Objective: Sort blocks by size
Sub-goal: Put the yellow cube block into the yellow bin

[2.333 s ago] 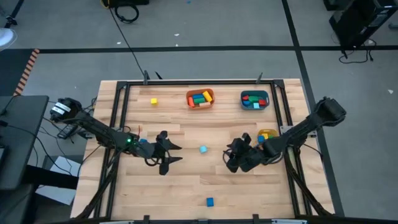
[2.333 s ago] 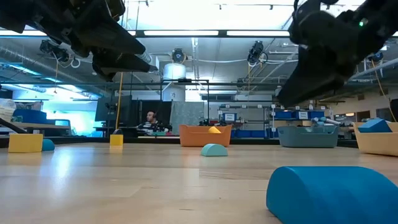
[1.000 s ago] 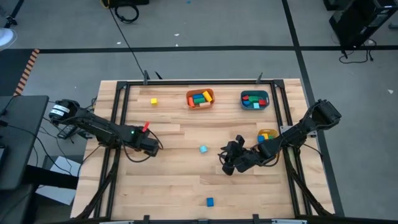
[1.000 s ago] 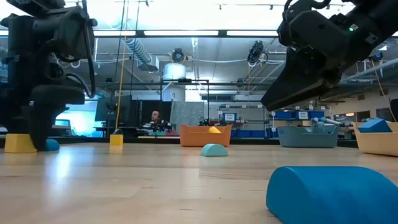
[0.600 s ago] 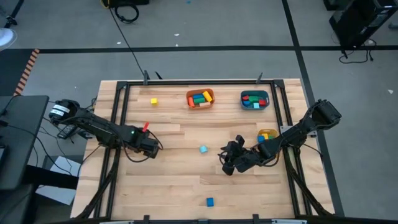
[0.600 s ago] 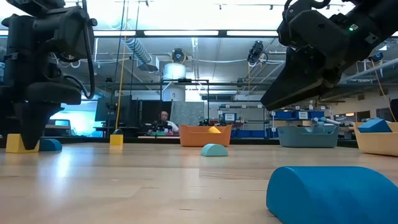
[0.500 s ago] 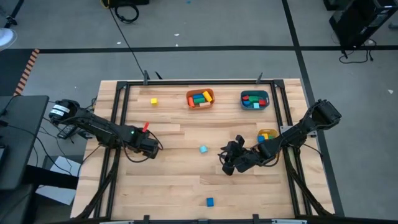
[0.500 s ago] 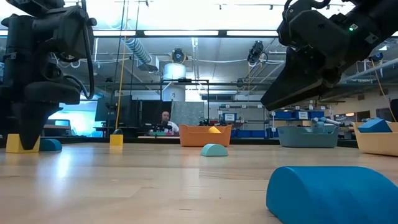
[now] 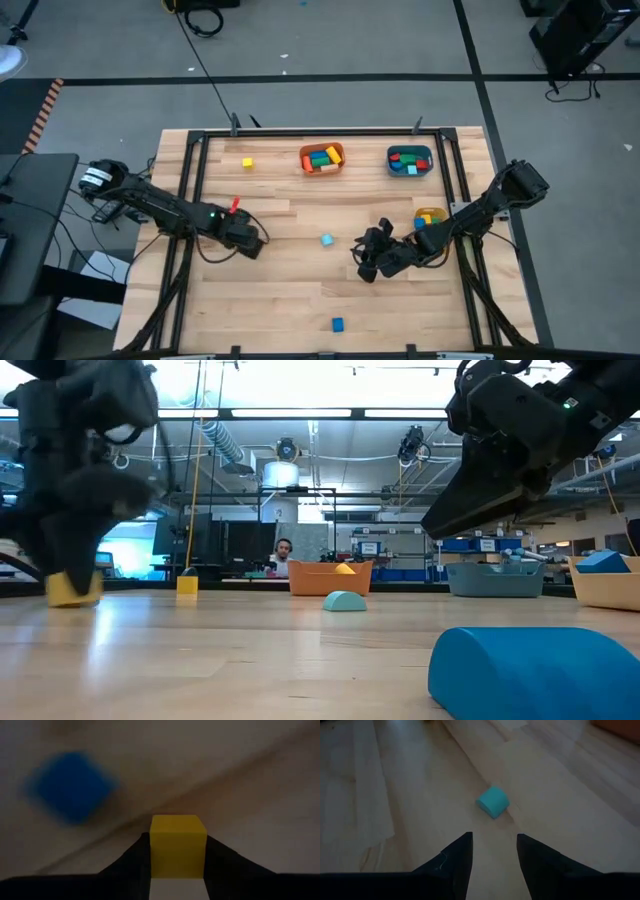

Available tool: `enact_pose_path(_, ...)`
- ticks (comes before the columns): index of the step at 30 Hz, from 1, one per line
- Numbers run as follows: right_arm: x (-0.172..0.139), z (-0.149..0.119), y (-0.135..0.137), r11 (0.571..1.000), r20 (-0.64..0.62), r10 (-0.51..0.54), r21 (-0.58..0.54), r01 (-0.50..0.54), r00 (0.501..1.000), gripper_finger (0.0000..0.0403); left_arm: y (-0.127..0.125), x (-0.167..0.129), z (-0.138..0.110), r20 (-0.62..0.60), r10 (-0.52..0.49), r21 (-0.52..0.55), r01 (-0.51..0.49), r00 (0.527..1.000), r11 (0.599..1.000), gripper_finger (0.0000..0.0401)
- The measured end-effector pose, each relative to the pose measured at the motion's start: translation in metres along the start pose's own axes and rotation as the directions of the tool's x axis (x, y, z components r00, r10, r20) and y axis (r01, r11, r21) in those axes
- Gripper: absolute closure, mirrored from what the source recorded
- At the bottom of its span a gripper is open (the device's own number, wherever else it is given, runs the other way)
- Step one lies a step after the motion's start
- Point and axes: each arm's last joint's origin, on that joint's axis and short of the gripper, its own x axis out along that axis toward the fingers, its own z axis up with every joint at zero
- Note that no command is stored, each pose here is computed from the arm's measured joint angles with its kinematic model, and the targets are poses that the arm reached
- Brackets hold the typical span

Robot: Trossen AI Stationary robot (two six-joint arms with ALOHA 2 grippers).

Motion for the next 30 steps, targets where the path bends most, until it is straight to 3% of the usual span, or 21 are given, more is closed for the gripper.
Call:
enact_pose_path(3, 0.000, 0.000, 0.001, 1.000, -0.012, 0.013, 0.008, -0.013, 1.000, 0.0236, -0.018, -0.001, 0.001, 0.034, -0.181, 0.065, 0.178, 0.983, 0.982, 0.0268)
enact_pose_path(5, 0.000, 0.000, 0.001, 1.000, -0.012, 0.013, 0.009, -0.013, 1.000, 0.0235, -0.030, -0.005, 0.003, 0.061, -0.309, 0.109, 0.301, 0.949, 0.947, 0.0268)
enact_pose_path(10, 0.006, -0.003, 0.003, 0.999, 0.003, 0.010, 0.045, -0.010, 1.000, 0.0236, -0.049, -0.014, 0.008, 0.131, -0.497, 0.204, 0.467, 0.858, 0.860, 0.0268)
enact_pose_path(12, 0.011, -0.004, 0.006, 1.000, 0.042, 0.002, 0.026, -0.003, 0.999, 0.0237, -0.052, -0.015, 0.010, 0.167, -0.519, 0.217, 0.482, 0.839, 0.849, 0.0268)
enact_pose_path(16, 0.026, -0.002, 0.016, 0.998, 0.244, -0.039, -0.048, 0.052, 0.969, 0.0235, -0.054, -0.018, 0.014, 0.216, -0.539, 0.239, 0.491, 0.814, 0.837, 0.0268)
enact_pose_path(21, 0.039, -0.001, 0.032, 0.975, 0.406, 0.048, -0.216, 0.045, 0.913, 0.0235, -0.056, -0.020, 0.020, 0.252, -0.563, 0.250, 0.509, 0.787, 0.824, 0.0268)
enact_pose_path(25, 0.050, -0.003, 0.036, 0.950, 0.464, 0.067, -0.300, 0.086, 0.883, 0.0224, -0.059, -0.023, 0.025, 0.277, -0.595, 0.270, 0.533, 0.755, 0.802, 0.0268)
enact_pose_path(30, 0.065, -0.003, 0.044, 0.914, 0.465, 0.076, -0.385, 0.125, 0.882, 0.0191, -0.062, -0.026, 0.030, 0.298, -0.625, 0.288, 0.556, 0.721, 0.779, 0.0265)
